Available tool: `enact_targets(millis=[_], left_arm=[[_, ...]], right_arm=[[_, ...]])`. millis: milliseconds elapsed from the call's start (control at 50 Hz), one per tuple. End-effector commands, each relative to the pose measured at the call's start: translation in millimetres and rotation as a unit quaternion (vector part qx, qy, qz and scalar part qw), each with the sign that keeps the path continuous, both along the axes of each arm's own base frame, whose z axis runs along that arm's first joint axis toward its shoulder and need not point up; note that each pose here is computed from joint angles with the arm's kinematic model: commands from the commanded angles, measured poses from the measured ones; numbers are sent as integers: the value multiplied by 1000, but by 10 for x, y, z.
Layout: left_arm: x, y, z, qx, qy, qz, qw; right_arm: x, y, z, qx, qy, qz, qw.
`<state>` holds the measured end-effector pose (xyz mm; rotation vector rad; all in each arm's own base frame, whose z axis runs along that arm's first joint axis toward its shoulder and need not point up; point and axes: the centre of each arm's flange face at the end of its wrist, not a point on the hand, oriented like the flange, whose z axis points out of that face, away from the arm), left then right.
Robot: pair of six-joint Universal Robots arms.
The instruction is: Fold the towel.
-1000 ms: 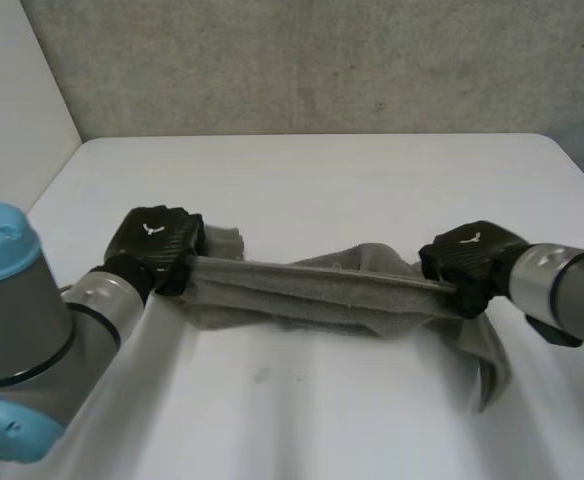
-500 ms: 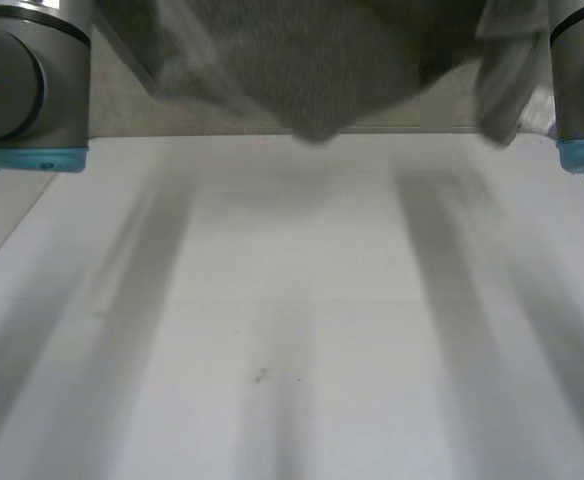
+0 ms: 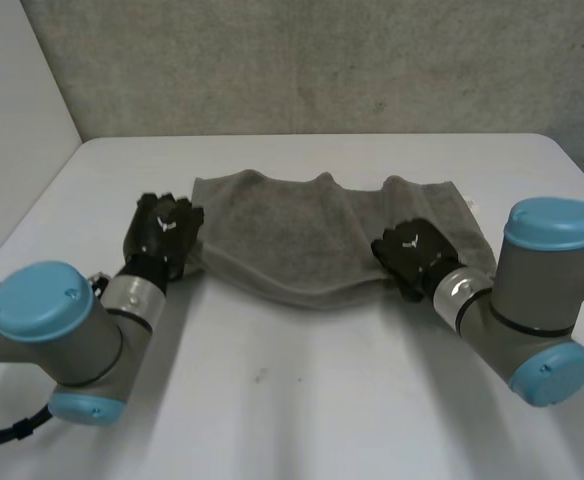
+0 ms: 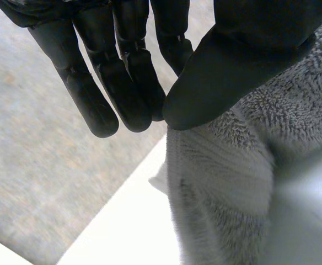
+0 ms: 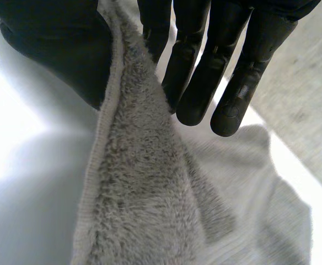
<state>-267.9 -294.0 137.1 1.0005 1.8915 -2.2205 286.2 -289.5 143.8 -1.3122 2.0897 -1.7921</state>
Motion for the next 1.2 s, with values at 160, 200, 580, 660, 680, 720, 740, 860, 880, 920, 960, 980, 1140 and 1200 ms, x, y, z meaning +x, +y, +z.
enact_targets(millis=[160, 200, 580, 660, 680, 720, 740, 860, 880, 920, 960, 980, 1140, 1200], left_arm=[[82, 170, 155, -26, -41, 4, 999], [90, 189, 185, -29, -40, 5, 999], [161, 264, 219, -26, -40, 10, 999], [164, 261, 214, -25, -39, 10, 999], [164, 261, 214, -24, -37, 10, 999], [168, 257, 214, -24, -36, 11, 999], [163, 258, 218, -24, -34, 10, 999], [168, 254, 223, -24, -33, 12, 999], [168, 254, 223, -24, -33, 12, 999], [172, 250, 223, -24, -33, 13, 999], [185, 238, 223, -24, -33, 15, 999], [185, 238, 223, -24, -33, 15, 999], [207, 233, 204, -20, -35, 18, 999], [212, 262, 164, -14, -41, 17, 999]], right_arm=[[-129, 75, 68, 108, -97, -67, 987], [-214, 75, 109, 123, -123, -94, 980], [-968, 189, 113, 165, -113, -209, 957], [-1066, 188, 56, 153, -98, -214, 960], [-1102, 201, 15, 153, -93, -218, 959], [-1117, 217, -18, 153, -87, -218, 960], [-1118, 230, -38, 151, -85, -217, 961], [-1117, 170, -123, 126, -90, -216, 964], [-1117, 170, -123, 126, -90, -216, 964], [-1117, 113, -182, 115, -93, -217, 965], [-1117, 93, -198, 112, -94, -218, 965], [-1117, 93, -198, 112, -94, -218, 965], [-1113, -33, -207, 85, -101, -213, 968], [-1110, -83, -227, 79, -104, -212, 969]])
